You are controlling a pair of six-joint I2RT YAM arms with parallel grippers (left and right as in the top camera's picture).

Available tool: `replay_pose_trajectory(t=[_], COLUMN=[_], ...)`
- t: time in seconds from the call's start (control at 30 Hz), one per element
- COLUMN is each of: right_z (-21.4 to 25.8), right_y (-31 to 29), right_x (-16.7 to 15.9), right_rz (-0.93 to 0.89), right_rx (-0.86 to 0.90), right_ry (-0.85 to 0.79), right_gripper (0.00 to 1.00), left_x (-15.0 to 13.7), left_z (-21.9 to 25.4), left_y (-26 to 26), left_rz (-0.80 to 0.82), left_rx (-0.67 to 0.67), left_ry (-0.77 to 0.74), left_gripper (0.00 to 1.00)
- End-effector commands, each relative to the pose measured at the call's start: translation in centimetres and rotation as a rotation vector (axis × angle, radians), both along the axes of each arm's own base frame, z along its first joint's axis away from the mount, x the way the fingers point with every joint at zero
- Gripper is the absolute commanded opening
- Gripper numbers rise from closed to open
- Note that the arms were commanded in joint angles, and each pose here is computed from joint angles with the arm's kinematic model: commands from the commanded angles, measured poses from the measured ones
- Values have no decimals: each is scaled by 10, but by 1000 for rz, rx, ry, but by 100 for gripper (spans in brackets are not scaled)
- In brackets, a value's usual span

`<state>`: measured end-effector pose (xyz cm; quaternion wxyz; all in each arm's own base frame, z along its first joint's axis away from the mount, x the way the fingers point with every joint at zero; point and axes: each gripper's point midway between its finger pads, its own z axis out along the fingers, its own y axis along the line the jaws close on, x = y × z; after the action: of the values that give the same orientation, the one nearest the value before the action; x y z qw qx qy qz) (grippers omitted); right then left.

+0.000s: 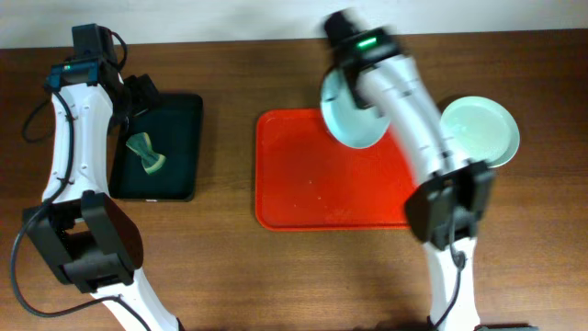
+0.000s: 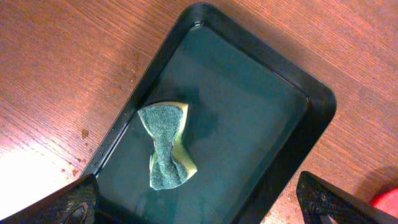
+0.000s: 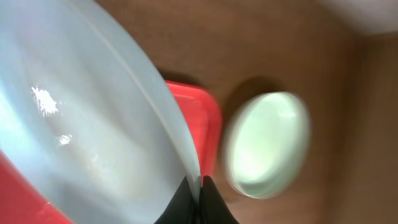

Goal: Clean dirty plates on tray and stack at the side

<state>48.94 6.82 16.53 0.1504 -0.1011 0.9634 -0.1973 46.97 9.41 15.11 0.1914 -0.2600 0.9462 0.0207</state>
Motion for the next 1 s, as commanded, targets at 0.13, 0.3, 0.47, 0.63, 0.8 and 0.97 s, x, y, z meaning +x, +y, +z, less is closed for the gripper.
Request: replay_pose_trajectory(t=[0.13, 0.3, 0.47, 0.63, 0.8, 0.97], right_z=[10, -12, -74, -90, -75, 56], right_y=[-165, -289, -316, -299, -301, -251], right_x=[1, -48, -70, -61, -84, -121], right_rz=[-275, -653, -746, -710, -825, -718], right_rx=[762, 793, 744, 742, 678, 591], right_ry=[-62, -123, -70, -53, -16, -153], right_gripper=[4, 4, 4, 29, 88, 99], left_x=[0, 0, 0, 0, 0, 0], left_z=[4, 4, 4, 4, 4, 4], left_y=[0, 0, 0, 0, 0, 0], left_rz=[-8, -8, -8, -8, -8, -8], left_rx=[-5, -5, -5, -5, -5, -5], left_ry=[-9, -9, -10, -9, -10, -10], left_gripper=[99, 99, 99, 99, 99, 99])
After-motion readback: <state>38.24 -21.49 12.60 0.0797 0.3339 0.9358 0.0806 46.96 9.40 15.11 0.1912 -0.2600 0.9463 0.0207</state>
